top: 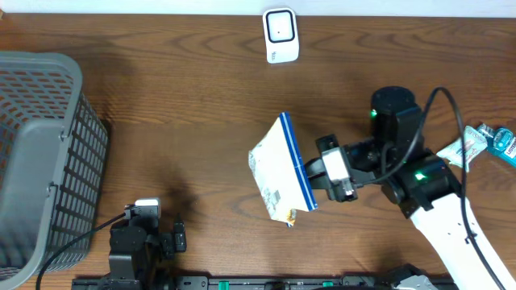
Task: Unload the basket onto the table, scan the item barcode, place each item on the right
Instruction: 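Rotate the held pack upright and raise it toward the scanner, then hold the white-orange pack in front of the scanner window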
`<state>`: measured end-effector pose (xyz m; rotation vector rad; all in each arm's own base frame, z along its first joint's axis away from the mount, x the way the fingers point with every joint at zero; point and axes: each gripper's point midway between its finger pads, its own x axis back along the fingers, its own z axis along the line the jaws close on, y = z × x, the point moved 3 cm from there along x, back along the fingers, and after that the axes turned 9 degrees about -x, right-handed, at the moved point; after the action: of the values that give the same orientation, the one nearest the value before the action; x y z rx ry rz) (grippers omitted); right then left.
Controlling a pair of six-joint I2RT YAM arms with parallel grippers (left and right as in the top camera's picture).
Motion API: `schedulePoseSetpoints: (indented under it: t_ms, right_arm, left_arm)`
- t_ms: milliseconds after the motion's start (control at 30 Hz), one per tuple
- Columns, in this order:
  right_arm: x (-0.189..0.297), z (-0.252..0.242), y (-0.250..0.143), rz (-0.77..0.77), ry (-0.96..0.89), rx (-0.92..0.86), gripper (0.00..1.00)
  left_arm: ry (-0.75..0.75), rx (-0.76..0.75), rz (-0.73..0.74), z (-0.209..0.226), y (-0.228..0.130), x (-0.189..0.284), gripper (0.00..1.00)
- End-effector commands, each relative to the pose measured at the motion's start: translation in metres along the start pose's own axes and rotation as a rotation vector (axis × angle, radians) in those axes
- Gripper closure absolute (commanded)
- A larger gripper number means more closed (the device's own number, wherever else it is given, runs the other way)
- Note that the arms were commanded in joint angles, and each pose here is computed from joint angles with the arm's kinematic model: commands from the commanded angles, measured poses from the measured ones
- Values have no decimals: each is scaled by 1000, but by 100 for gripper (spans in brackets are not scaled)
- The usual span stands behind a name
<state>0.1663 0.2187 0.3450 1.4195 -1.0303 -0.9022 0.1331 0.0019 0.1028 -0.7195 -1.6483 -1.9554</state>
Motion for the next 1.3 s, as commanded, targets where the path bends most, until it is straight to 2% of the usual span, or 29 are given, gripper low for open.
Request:
schedulePoseSetpoints:
  t_ms: [0, 333, 467, 533, 633, 767, 900, 1033, 1133, 1267]
  right_arm:
    - [10, 9, 10, -18, -10, 28, 99]
    - [44, 26, 11, 5, -185, 35, 99]
    - [52, 17, -8, 101, -294, -23, 99]
    - [59, 4, -30, 209, -391, -139, 99]
    - [73, -16, -60, 293, -536, -412, 99]
    - [83, -38, -86, 243, -652, -829, 98]
    - [87, -58, -106, 188, -684, -1037, 98]
    - [103, -89, -139, 141, -863, -1295, 99]
    - [110, -107, -165, 152, -1012, -1379, 99]
    - [103, -139, -171, 128, -1087, -1276, 99]
  left_arm:
    - [-12, 5, 38, -2, -9, 0, 2]
    - [-12, 5, 38, -2, -9, 0, 2]
    - [-12, 5, 38, -2, -9, 0, 2]
    - [-12, 5, 38, -2, -9, 0, 2]
    - [-12, 5, 38, -2, -9, 0, 2]
    - [-12, 5, 38, -2, -9, 0, 2]
    - [-12, 5, 38, -2, -9, 0, 2]
    - [-12, 5, 38, -2, -9, 0, 2]
    - [-12, 5, 38, -2, -9, 0, 2]
    - [-12, 5, 38, -2, -9, 0, 2]
